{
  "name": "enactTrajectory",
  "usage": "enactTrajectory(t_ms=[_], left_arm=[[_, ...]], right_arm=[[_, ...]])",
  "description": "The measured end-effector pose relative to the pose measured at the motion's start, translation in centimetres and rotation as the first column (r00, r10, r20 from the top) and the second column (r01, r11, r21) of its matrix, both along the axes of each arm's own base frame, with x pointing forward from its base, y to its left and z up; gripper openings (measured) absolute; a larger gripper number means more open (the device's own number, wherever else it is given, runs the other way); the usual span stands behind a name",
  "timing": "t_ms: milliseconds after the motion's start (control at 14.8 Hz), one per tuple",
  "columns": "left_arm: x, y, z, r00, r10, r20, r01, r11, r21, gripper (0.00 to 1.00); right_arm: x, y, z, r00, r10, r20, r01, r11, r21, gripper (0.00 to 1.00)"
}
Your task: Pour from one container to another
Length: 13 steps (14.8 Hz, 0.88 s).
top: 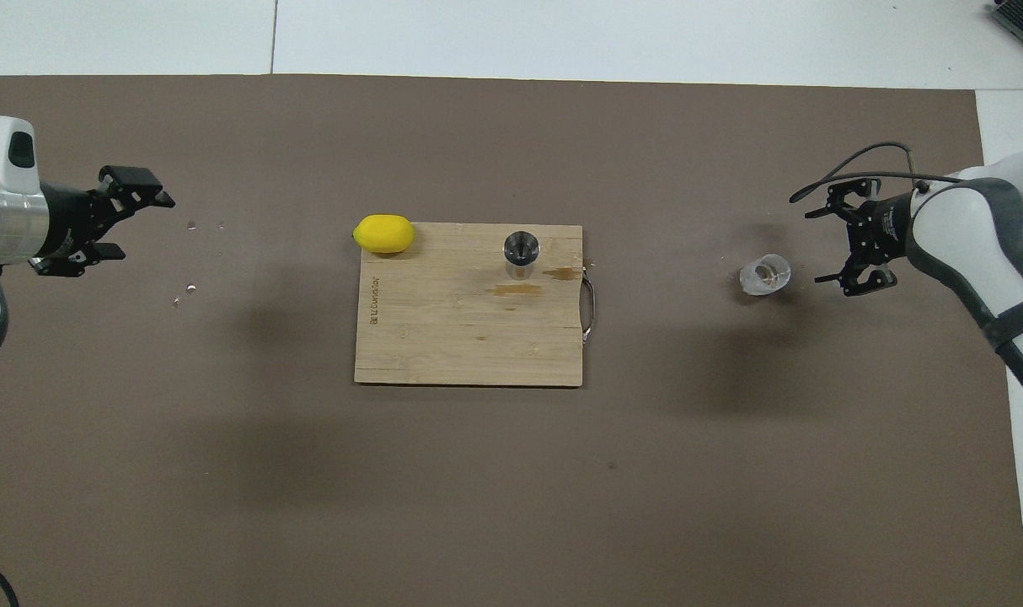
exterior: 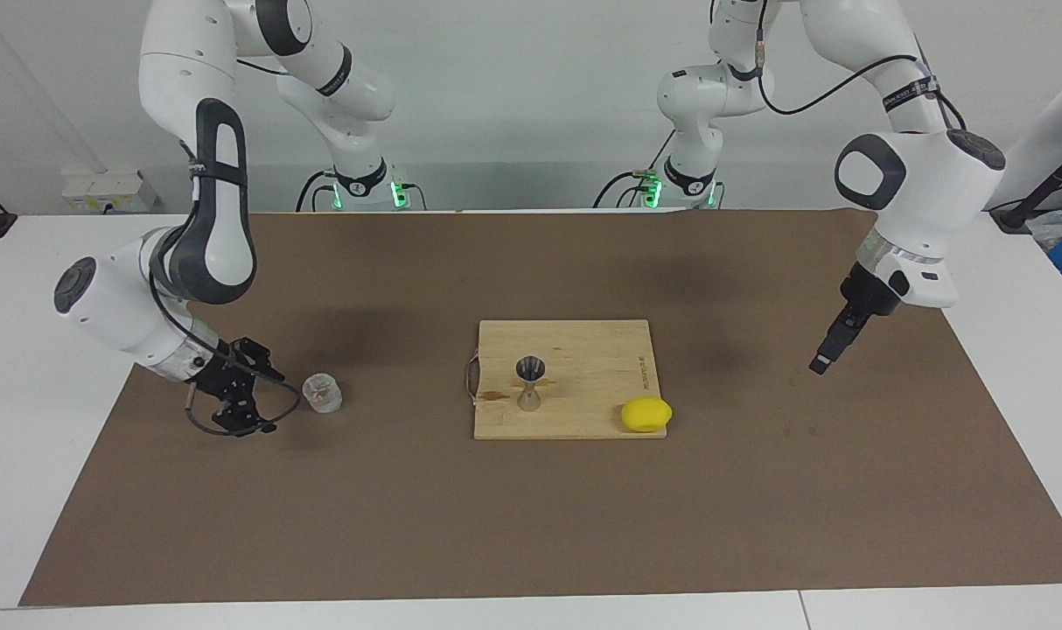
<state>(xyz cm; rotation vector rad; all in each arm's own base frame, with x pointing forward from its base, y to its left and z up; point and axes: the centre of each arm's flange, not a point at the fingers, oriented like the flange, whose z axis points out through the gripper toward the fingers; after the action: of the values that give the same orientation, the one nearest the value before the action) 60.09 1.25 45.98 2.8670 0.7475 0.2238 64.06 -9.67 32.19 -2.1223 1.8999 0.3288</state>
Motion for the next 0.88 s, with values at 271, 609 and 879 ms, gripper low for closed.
enactTrajectory(t_ms=[271, 609, 879], left_arm=[[-1.4, -2.4, 0.8, 0.960, -0.264, -0.091, 0.273, 0.957, 0.103, 1.00], [-4.2, -2.7, 7.2, 0.886, -0.430, -0.175, 0.450, 0.888, 0.092, 1.00], [-5.8, -3.2, 13.1, 0.869, -0.448, -0.212, 0.471, 0.879, 0.074, 1.00]], right_arm=[[-0.8, -0.2, -1.1, 0.999, 0.036, -0.011, -0.036, 0.999, 0.005, 1.00], [-1.7, 0.2, -1.8, 0.999, 0.021, -0.029, -0.020, 0.999, 0.031, 1.00], [-2.5, 0.6, -2.3, 0.999, -0.007, -0.041, 0.010, 0.997, 0.077, 1.00]])
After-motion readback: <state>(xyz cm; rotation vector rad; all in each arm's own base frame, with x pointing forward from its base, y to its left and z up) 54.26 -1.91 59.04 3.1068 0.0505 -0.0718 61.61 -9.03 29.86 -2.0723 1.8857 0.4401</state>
